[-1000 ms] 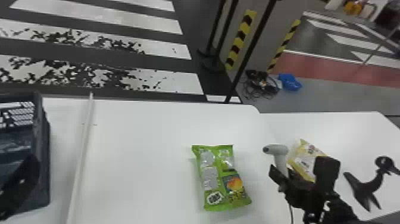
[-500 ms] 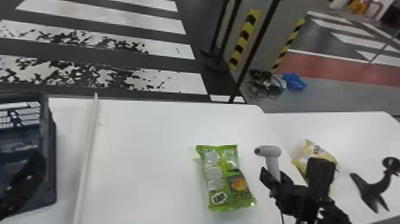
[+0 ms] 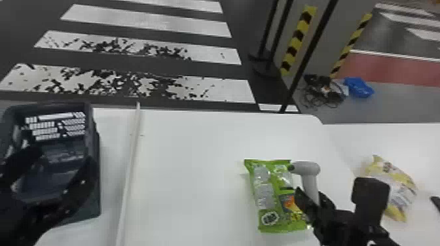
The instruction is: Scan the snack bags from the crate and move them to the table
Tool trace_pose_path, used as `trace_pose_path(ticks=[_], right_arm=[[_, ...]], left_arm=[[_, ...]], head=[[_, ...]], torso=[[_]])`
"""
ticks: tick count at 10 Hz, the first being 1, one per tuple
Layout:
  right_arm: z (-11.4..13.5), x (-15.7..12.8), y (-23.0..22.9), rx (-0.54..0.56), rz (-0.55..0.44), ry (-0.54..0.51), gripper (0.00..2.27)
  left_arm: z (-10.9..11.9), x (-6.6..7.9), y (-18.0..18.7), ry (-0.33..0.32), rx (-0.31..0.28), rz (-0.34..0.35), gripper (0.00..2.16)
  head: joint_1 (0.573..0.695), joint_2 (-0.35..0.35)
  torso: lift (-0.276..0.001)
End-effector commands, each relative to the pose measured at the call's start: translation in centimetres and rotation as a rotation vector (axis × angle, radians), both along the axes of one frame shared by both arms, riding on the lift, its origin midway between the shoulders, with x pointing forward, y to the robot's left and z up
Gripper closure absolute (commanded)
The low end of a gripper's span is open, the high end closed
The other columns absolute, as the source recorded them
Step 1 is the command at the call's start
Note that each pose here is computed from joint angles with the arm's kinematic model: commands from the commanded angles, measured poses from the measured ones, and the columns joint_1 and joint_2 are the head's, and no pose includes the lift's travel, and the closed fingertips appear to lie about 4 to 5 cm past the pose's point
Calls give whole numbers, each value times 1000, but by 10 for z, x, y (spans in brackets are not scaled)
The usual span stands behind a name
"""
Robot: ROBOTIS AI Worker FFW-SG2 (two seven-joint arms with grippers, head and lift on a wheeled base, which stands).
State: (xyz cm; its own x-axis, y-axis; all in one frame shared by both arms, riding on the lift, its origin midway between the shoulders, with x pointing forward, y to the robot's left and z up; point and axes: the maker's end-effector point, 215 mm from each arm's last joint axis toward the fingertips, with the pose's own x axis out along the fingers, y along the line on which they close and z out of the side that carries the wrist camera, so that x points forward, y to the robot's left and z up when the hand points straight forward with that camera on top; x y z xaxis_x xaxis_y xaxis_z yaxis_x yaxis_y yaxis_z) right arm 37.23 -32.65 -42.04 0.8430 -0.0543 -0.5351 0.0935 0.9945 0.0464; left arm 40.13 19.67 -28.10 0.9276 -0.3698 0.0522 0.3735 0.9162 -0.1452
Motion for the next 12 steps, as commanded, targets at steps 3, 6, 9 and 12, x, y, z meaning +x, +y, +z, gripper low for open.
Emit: trace_pose_path(ticks=[3,6,9,12], right_arm=[[-5,13,44,-16,67,-4,2135],[-11,28,59,-21,91,-15,2135],[-25,44,63,-19,99,-8,2135],[-41,55,69,-27,115,15,2135]], left_arm=[[5,-1,-2,-5,-21,-11,9],[2,-3,-6,0,-17,-17,9],[5,-7,-8,-3,-14,-18,9],[4,-10,-9,3,-12,-20,9]], head=[[695,-160],[695,-114],[695,-107],[695,-101]], torso=[[-95],[-95],[-95],[-95]])
